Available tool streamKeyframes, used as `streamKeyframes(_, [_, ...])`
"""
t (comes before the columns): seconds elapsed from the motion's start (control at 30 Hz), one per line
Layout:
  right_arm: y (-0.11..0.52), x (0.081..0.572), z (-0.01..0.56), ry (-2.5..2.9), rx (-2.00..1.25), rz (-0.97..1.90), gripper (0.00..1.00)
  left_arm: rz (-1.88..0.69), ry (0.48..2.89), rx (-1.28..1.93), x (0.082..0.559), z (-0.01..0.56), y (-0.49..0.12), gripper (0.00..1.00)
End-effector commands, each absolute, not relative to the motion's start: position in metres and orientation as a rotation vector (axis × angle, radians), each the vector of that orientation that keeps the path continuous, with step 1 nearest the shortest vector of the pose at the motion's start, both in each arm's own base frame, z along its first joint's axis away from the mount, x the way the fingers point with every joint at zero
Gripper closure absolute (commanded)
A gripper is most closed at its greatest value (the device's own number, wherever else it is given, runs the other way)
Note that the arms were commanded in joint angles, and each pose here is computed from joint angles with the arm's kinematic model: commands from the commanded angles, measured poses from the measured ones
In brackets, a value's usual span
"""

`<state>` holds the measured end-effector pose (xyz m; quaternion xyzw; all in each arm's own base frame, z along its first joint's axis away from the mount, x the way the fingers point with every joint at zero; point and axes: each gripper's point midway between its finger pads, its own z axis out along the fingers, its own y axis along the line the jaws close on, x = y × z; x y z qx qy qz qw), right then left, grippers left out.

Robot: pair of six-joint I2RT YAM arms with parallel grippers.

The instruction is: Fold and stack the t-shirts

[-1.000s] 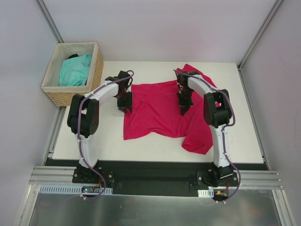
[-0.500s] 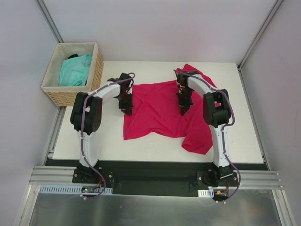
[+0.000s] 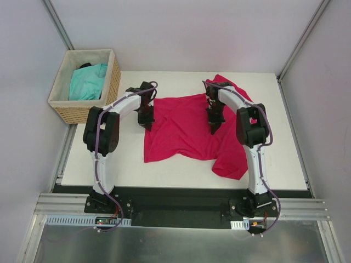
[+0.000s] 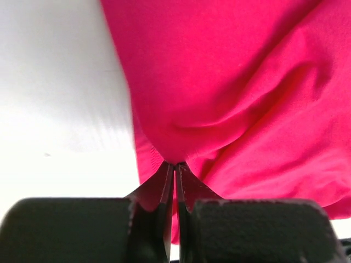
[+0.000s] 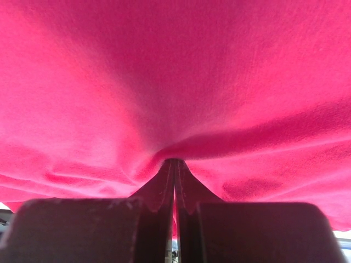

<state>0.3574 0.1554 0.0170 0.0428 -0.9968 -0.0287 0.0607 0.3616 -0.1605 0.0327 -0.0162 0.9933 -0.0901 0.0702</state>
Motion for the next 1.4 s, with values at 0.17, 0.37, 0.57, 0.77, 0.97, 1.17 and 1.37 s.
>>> streamKeyframes(0.17, [0.158,0.355,-0.008,-2.964,0.122,-0.072,0.99,0.082,2.995,-0.157,0.376,0.071,-0.12,1.0])
streamKeyframes(0.37, [0.158,0.353,-0.007,-2.955,0.125,-0.077,0.99,0.129,3.042,-0.16,0.372,0.07,-0.115,1.0])
streamKeyframes(0.57, [0.157,0.353,-0.006,-2.952,0.122,-0.076,0.99,0.164,3.092,-0.151,0.367,0.07,-0.112,1.0])
streamKeyframes(0.77, [0.157,0.353,-0.003,-2.956,0.116,-0.071,0.99,0.248,3.084,-0.207,0.363,0.074,-0.103,0.5])
streamKeyframes(0.97, [0.158,0.356,0.037,-3.048,0.104,-0.113,0.99,0.19,2.926,-0.21,0.376,0.117,-0.1,0.34])
streamKeyframes(1.17, [0.162,0.345,0.087,-3.13,0.122,-0.248,0.99,0.04,2.954,-0.184,0.358,0.125,-0.112,0.4])
streamKeyframes(1.37, [0.133,0.321,0.099,-3.215,0.101,-0.115,0.79,-0.217,3.027,-0.13,0.307,0.09,-0.133,0.89])
